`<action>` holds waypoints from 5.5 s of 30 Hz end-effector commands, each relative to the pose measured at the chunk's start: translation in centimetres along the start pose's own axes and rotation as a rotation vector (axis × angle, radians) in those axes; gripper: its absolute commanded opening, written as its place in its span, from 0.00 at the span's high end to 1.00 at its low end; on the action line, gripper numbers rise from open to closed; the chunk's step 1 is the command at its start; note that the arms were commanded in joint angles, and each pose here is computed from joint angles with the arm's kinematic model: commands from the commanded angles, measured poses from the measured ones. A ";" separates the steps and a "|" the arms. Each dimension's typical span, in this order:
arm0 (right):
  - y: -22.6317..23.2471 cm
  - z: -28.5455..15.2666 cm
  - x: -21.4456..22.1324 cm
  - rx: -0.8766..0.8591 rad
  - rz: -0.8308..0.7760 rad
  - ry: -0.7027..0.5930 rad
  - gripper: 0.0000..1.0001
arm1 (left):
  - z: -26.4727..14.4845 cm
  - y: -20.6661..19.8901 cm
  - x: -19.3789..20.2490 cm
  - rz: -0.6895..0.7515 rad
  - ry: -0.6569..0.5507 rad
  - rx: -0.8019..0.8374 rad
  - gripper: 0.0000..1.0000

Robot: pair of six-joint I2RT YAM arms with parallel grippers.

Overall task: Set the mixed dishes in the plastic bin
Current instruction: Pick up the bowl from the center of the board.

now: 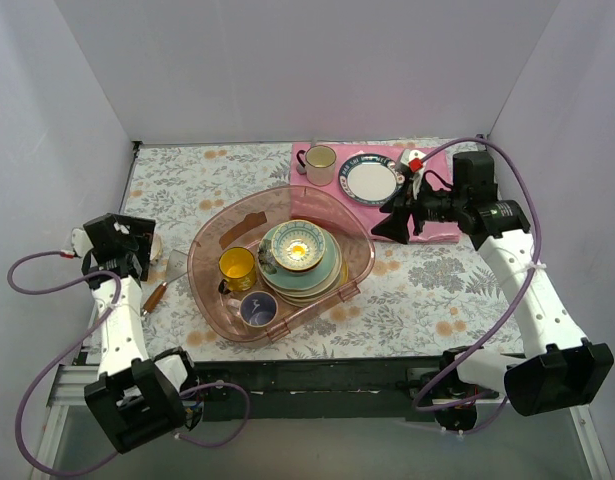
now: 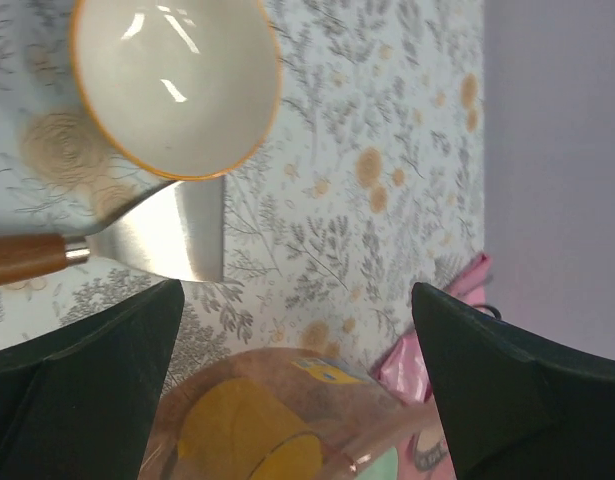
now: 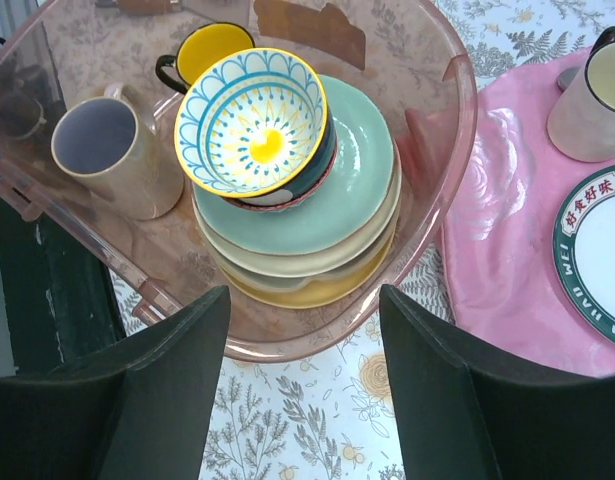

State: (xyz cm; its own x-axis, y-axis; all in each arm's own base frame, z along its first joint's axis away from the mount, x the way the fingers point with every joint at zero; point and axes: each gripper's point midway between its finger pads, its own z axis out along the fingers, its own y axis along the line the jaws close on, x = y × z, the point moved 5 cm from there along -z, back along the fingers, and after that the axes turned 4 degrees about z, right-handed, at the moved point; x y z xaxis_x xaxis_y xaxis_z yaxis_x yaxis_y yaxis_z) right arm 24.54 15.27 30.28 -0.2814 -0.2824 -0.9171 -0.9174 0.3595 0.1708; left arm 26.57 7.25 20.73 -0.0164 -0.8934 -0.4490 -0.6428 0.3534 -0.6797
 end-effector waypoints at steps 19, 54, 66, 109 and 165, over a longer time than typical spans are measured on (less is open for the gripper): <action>-2.2 -0.6 0.5 0.023 0.065 -0.050 0.31 | 6.1 9.0 -1.4 -0.193 -0.117 -0.581 0.28; -0.8 -2.2 1.2 0.001 0.019 -0.104 0.29 | 2.5 0.9 -3.9 -0.043 -0.103 -0.088 1.00; 0.0 -2.8 0.3 -0.022 -0.057 -0.090 0.29 | -3.4 -8.1 0.0 0.284 0.217 0.612 1.00; 1.0 -2.1 -4.0 0.097 -0.039 -0.045 0.16 | -16.8 -18.5 27.0 0.546 0.117 0.548 1.00; -2.8 2.7 -3.1 0.433 0.101 0.010 0.99 | -20.5 -20.9 32.0 0.489 0.022 0.456 1.00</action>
State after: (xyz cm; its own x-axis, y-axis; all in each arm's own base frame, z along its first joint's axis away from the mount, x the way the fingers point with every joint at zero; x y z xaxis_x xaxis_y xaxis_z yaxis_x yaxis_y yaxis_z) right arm 28.78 16.42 29.86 -0.3941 -0.2892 -0.8724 -0.6625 0.7472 0.0516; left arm 24.10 -34.82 26.97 -0.3508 -0.4069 -0.8434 -0.2073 0.9120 -0.3538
